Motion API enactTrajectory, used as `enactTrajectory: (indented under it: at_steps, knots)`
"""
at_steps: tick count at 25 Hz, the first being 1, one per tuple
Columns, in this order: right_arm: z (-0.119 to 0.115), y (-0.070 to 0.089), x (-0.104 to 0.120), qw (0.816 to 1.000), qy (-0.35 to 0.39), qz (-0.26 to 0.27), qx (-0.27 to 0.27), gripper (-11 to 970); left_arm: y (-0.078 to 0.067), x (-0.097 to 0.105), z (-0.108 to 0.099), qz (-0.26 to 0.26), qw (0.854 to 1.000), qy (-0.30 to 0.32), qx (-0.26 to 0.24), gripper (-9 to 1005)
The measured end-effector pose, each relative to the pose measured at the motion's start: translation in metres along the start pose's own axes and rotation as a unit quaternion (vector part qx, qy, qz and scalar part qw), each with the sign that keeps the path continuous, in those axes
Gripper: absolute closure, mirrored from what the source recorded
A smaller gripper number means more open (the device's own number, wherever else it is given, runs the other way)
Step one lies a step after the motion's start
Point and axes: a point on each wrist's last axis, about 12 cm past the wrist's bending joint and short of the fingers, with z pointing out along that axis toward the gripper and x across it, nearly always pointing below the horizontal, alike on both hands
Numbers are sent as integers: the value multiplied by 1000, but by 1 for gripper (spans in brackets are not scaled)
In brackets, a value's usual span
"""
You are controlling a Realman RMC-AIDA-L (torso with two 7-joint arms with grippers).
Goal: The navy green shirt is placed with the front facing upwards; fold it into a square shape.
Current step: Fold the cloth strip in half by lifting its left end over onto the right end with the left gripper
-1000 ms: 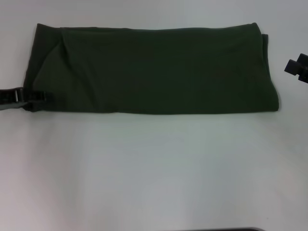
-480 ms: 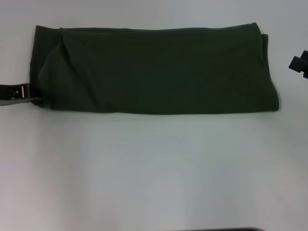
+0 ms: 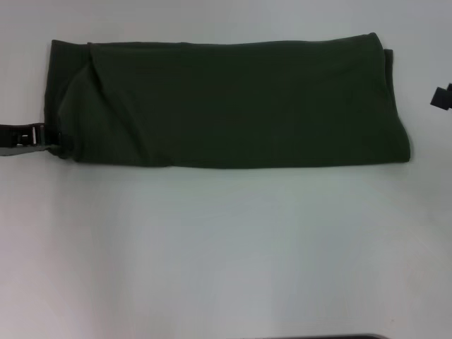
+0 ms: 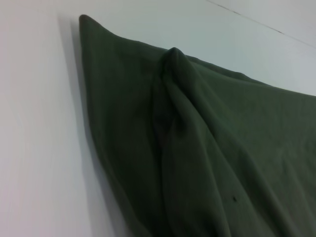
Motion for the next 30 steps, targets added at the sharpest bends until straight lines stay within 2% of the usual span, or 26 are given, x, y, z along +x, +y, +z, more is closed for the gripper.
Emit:
enactTrajectory:
  at_steps: [4, 9, 15, 19, 24, 30]
  knots:
    - [-8, -7, -21, 997, 59, 45, 32, 78, 0, 1, -3, -11, 1000, 9, 8, 975]
    - [-12, -16, -53, 984, 120, 101, 87, 78, -2, 3, -7, -36, 999, 22, 19, 975]
    - [12, -22, -76, 966, 207, 84, 132, 78, -6, 3, -9, -68, 996, 37, 34, 975]
    - [33, -19, -80, 961, 232, 70, 131, 78, -7, 1, -10, -74, 996, 44, 39, 975]
    - [53, -16, -73, 955, 256, 69, 136, 78, -10, -3, -11, -73, 995, 48, 44, 975]
    - [63, -19, -62, 942, 281, 89, 159, 78, -14, -9, -12, -72, 995, 42, 52, 975]
